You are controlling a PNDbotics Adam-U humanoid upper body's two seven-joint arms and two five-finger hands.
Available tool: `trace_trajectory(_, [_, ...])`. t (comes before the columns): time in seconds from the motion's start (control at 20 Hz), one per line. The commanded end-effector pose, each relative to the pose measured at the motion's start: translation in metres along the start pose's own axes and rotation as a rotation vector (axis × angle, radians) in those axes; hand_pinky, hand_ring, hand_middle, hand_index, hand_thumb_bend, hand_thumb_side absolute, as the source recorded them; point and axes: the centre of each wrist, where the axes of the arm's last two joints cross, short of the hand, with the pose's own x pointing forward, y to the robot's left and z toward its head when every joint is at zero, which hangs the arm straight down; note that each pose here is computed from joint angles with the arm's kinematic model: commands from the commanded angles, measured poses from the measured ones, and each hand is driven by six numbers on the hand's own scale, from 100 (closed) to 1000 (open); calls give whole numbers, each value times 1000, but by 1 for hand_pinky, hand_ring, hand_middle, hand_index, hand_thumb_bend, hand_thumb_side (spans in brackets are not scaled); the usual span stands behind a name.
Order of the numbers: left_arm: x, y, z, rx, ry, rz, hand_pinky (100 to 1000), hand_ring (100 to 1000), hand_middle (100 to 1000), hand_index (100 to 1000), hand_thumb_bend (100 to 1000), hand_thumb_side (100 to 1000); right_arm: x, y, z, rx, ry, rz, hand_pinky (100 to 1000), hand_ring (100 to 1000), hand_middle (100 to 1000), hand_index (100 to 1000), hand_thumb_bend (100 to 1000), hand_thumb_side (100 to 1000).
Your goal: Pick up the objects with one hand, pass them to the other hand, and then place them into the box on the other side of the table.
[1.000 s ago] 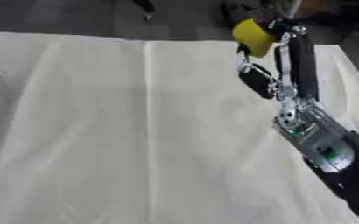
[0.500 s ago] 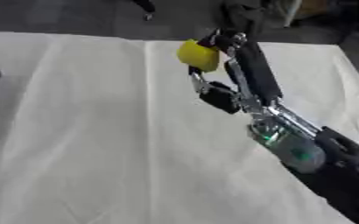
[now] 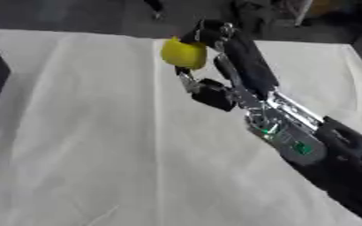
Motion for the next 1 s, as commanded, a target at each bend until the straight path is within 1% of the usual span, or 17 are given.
trace_trajectory(0.05, [10,-4,-2,-82,-26,-42,998,309,784,879,808,500,4,-10,-12,-4,-65,-18,687,601,486,523,121,100])
trace_trajectory(0.25, [19,-18,-8,-186,-44,-49,999,311,785,880,812,504,10,-9,-24,9,-86,-78,682,600,484,523,102,100])
trace_trajectory(0.45, [32,-28,-17,-230,-80,-64,997,310,787,883,822,508,16,-6,-30,30,-94,-119,677,599,481,522,100,100])
trace_trajectory(0.75, [49,-37,-26,-180,-100,-85,1000,310,794,889,820,468,25,2,-35,46,-101,-186,666,594,472,515,100,100])
trace_trajectory(1.0, [61,-44,-31,-77,-119,-101,1000,307,797,896,828,470,33,10,-36,57,-100,-233,664,593,468,514,100,100])
